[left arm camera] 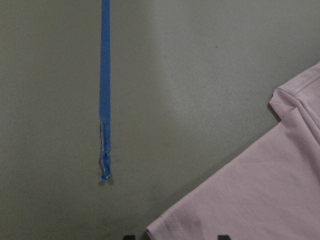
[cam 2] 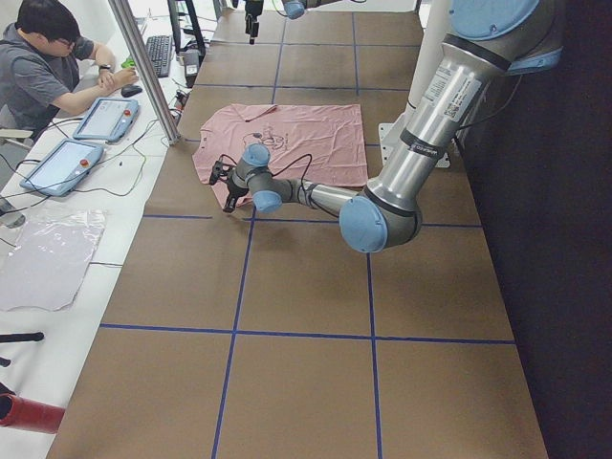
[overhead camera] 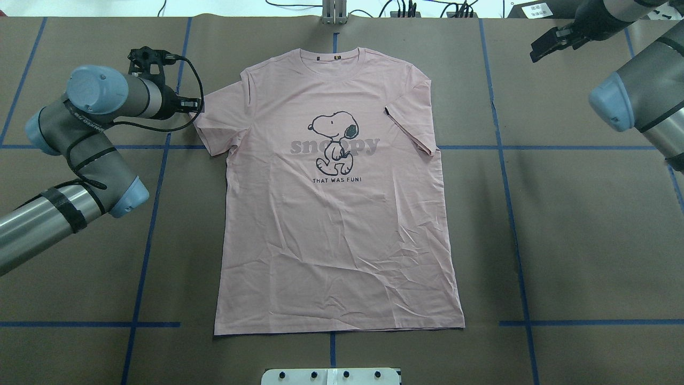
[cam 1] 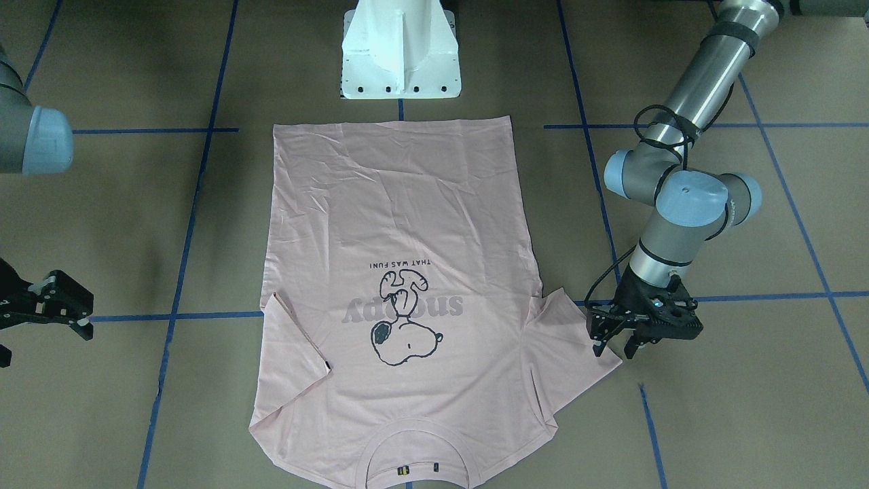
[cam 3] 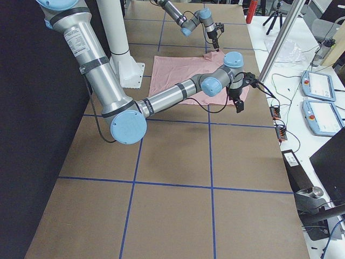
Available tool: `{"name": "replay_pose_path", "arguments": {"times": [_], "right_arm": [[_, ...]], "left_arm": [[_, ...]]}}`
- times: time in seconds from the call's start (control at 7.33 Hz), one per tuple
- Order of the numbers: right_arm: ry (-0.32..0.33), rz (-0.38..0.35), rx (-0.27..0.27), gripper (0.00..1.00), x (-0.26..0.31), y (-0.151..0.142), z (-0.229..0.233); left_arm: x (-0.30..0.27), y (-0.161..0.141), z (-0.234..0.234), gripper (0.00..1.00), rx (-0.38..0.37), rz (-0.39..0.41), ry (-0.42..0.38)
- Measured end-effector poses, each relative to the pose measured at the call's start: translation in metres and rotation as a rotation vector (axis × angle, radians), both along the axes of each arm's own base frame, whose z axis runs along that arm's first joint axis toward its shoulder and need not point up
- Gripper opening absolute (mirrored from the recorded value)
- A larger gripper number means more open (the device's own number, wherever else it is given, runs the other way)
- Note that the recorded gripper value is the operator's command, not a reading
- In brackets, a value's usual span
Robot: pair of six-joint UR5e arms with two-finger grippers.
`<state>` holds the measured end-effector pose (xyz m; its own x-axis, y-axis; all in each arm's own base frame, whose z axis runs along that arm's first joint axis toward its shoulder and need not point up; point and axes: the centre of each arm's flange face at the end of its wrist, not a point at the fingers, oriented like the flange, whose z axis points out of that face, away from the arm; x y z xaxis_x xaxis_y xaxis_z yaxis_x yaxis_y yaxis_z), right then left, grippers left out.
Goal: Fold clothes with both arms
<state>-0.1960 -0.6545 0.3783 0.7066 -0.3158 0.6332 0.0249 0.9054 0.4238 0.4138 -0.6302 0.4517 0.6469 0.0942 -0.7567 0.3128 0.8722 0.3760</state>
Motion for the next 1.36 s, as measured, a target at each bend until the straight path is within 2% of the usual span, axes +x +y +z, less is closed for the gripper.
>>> {"name": "replay_pose_path", "arguments": {"times": [0.41, 0.55, 0.68, 0.82, 1.36], "right_arm": [[0.001, 0.000, -0.002, 1.00, 0.0002, 0.0005, 0.0018], [0.001, 0.000, -0.003, 1.00, 0.0002, 0.0004, 0.0023], [0.002, 0.000, -0.004, 1.00, 0.0002, 0.0004, 0.0026], [0.002, -0.001, -0.004, 1.00, 0.0003, 0.0006, 0.0034], [0.003, 0.000, -0.007, 1.00, 0.0011, 0.0025, 0.0057]], "left_arm": [[0.0005, -0.0042, 0.0021, 0.52, -0.006, -0.005, -0.006], [0.0006, -0.0068, 0.0026, 0.44, -0.009, -0.007, -0.008], [0.0005, -0.0083, 0.0031, 0.25, -0.010, -0.009, -0.010], [0.0005, -0.0089, 0.0037, 0.00, -0.012, -0.010, -0.011], [-0.0011, -0.0083, -0.0015, 0.00, 0.006, -0.005, -0.004]]}}
